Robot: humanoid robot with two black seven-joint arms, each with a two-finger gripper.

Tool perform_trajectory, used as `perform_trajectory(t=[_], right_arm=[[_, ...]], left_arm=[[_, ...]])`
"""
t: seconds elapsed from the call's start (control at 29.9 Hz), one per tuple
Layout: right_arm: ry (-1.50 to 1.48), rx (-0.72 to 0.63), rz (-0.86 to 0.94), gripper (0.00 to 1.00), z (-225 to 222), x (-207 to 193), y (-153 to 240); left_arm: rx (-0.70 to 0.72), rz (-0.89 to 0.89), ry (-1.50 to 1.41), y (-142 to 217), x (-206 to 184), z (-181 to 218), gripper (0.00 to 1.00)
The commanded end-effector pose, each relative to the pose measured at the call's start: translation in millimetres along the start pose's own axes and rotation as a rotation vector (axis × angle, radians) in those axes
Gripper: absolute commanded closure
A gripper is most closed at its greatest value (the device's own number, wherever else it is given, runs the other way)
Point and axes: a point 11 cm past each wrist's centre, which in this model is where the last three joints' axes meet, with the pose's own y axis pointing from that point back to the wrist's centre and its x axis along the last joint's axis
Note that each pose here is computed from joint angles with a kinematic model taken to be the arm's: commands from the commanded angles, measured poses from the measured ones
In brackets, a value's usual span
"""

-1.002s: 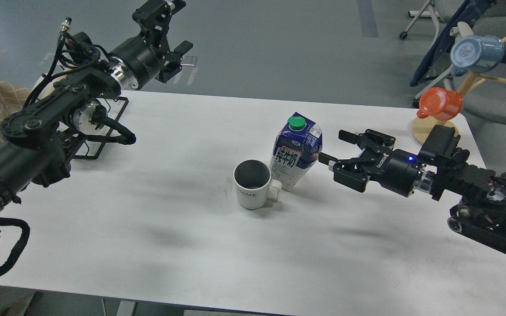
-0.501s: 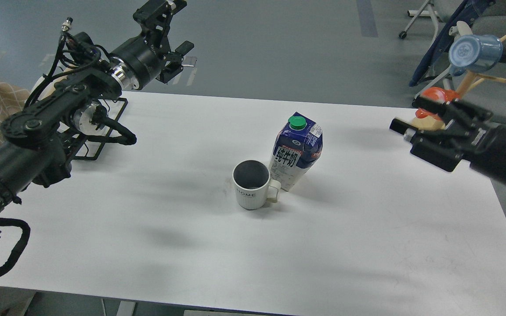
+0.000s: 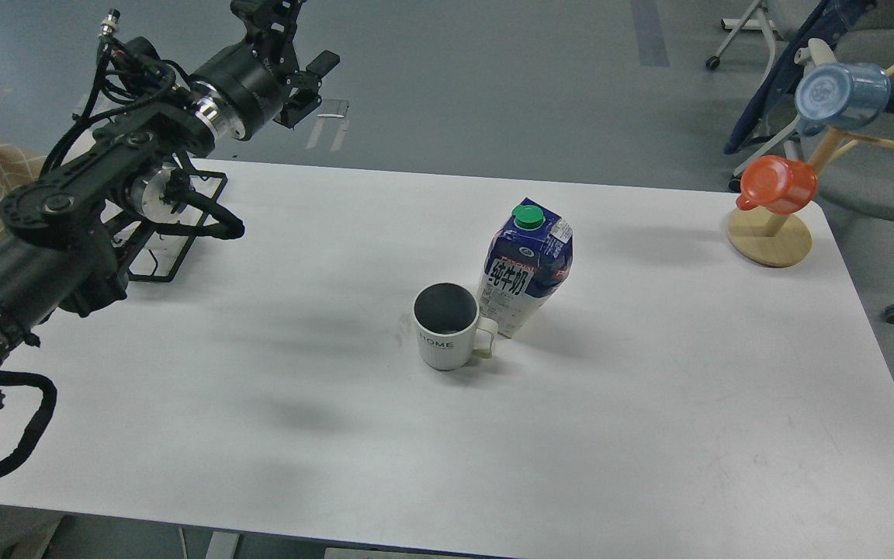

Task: Place cup and milk with both arms
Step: 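Open the right gripper and withdraw it from the carton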

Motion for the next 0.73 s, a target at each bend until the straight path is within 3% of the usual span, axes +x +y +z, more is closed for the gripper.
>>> perform_trajectory(t=[0.0, 0.3, 0.4, 0.6, 0.7], right_arm=[[-0.105, -0.002, 0.059, 0.0, 14, -27, -44], [-0.504, -0.03, 0.171, 0.0, 48, -88, -79], [-0.706, -0.021, 0.197, 0.0, 63, -118, -73], [-0.819, -0.072, 0.211, 0.0, 87, -162, -61], [-0.838, -0.077, 0.23, 0.0, 91, -163, -57]], left_arm=[[0.018, 0.042, 0.007, 0, 10, -6, 0.02], [0.06, 0.059, 0.111, -8, 2, -35, 0.04], [0.085, 0.027, 0.211, -12, -8, -46, 0.04], [0.031, -0.023, 0.306, -11, -13, -47, 0.04], [-0.021, -0.016, 0.318, -13, -16, -44, 0.04]])
